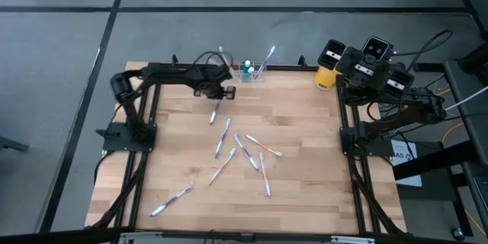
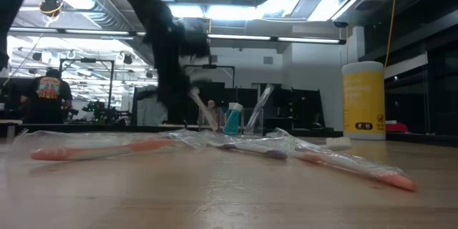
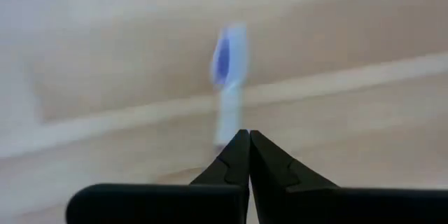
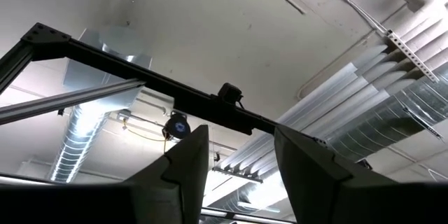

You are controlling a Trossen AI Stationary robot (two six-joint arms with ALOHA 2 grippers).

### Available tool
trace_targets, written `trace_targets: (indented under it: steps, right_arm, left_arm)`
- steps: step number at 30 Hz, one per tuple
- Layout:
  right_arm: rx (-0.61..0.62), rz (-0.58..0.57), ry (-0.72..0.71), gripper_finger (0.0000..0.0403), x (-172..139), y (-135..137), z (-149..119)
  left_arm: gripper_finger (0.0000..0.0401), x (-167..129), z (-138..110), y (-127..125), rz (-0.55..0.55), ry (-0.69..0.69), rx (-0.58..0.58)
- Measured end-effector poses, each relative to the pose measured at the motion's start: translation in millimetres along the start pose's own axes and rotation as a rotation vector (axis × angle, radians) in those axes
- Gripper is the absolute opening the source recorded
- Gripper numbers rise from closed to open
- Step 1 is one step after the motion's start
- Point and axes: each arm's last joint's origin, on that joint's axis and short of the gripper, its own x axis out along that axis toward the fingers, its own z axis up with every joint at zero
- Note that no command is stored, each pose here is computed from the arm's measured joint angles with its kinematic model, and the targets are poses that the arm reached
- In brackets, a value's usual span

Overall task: Pick & Place toothbrushing station
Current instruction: Put the purple toothbrush into the transparent organizer

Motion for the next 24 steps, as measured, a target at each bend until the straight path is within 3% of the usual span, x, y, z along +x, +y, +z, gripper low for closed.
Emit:
trace_targets:
  steps: [6,8,11,15,24]
  right_arm:
    - [-0.019,0.000,0.000,0.0166,0.0,0.0,0.0]
    - [-0.022,-0.001,-0.001,0.0166,0.0,0.0,0.0]
    - [-0.026,-0.002,-0.003,0.0166,0.0,-0.1,0.0]
    - [-0.033,-0.015,-0.003,0.0166,0.0,-1.1,-0.3]
    - [-0.032,-0.032,-0.027,0.0166,1.2,-0.5,-3.0]
  left_arm:
    - [0.0000,-49.3,-8.8,-20.3,-0.179,-0.133,0.053]
    - [0.0000,-56.8,-12.9,-21.5,-0.171,-0.143,0.066]
    - [0.0000,-48.1,-23.4,-13.0,-0.017,-0.111,0.141]
    - [0.0016,-27.7,-27.6,-10.0,0.055,-0.058,0.212]
    - [0.0137,16.3,-21.4,-8.3,0.101,-0.029,0.148]
